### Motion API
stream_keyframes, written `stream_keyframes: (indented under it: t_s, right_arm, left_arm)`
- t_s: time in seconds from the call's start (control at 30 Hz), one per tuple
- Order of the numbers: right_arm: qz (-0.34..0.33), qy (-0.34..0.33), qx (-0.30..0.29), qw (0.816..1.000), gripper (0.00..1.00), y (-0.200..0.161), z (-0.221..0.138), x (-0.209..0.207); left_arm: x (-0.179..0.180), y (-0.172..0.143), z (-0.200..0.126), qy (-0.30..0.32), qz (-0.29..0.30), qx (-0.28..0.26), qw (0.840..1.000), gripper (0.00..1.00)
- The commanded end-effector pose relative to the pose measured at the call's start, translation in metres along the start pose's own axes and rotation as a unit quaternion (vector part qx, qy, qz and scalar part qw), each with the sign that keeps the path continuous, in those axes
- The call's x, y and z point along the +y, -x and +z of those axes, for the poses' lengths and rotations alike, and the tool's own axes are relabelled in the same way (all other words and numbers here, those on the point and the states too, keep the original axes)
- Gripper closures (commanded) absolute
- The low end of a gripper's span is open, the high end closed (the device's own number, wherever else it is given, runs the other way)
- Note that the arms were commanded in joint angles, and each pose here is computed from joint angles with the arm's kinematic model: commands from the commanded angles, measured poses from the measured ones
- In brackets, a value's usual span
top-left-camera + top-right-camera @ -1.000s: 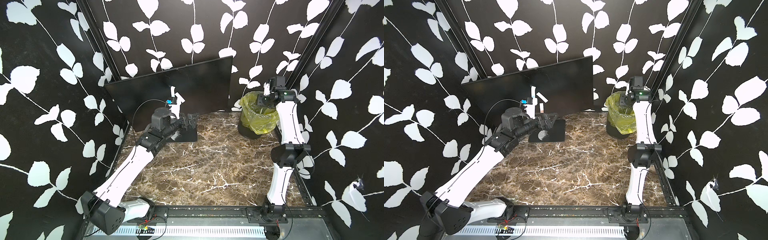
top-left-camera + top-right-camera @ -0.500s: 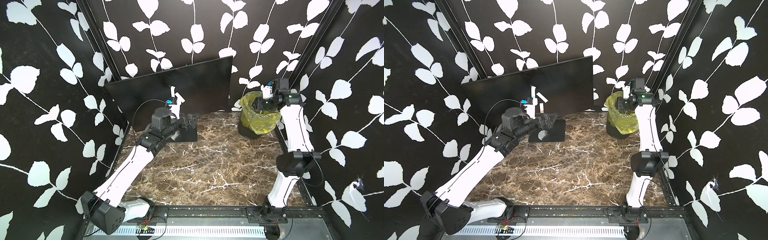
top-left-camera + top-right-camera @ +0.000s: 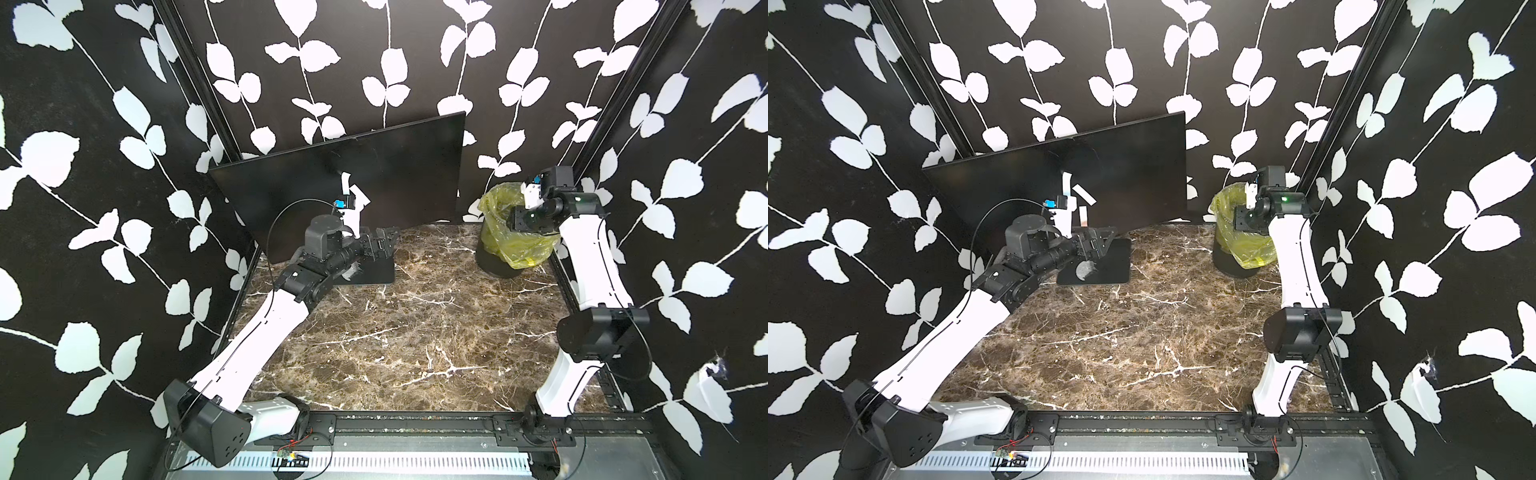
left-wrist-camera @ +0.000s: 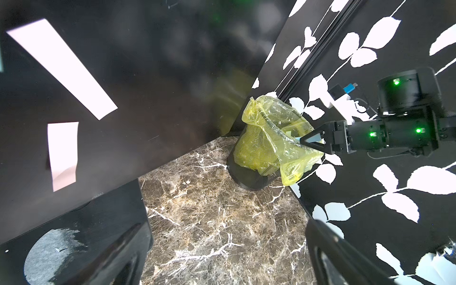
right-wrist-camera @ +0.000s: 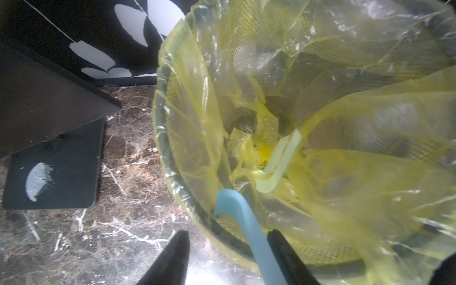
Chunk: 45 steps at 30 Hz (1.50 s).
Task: Remove the sticky note from the monitor
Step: Place the sticky note in the trash bin, then tear off the sticky note from the monitor.
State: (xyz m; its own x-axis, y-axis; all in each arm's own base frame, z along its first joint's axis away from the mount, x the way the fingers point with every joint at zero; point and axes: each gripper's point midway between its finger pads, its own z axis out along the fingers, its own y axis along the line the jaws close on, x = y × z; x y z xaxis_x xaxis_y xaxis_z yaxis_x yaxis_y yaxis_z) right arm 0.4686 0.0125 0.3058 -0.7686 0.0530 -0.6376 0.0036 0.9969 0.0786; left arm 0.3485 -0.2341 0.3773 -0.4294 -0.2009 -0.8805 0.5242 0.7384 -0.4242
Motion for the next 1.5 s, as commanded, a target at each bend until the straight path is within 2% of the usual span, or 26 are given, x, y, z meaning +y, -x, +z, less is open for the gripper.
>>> stream_keyframes:
  t_s: [0.0,0.4,0.87,1.1,1.27,1.47]
  right_arm:
    - [-0.014,-0.029,-0.014,0.999,0.47,0.003,-0.017,-0.008]
    - [-0.041,-0.084,-0.003,0.996,0.46,-0.006,-0.024,-0.028]
    - [-0.040,-0.018,-0.014,0.999,0.46,-0.007,-0.029,-0.005]
    - [-0.033,-0.002,-0.065,0.997,0.46,0.024,-0.039,0.002]
    - [-0.045,0.053,-0.100,0.993,0.46,0.043,-0.047,0.032]
    - [-0.053,0.160,-0.143,0.975,0.47,0.054,-0.064,0.117]
  left_arm:
    - [-0.008,0.018,-0.006,-0.011,0.009,-0.020,1.000,0.01]
    - [-0.008,0.018,0.002,-0.014,0.011,-0.012,1.000,0.01]
    - [-0.009,0.019,0.006,-0.016,0.010,-0.009,1.000,0.01]
    - [-0.010,0.019,0.004,-0.016,0.009,-0.010,1.000,0.01]
    - [-0.008,0.019,0.000,-0.012,0.010,-0.013,1.000,0.01]
    - [-0.003,0.017,-0.010,0.007,0.026,-0.010,1.000,0.01]
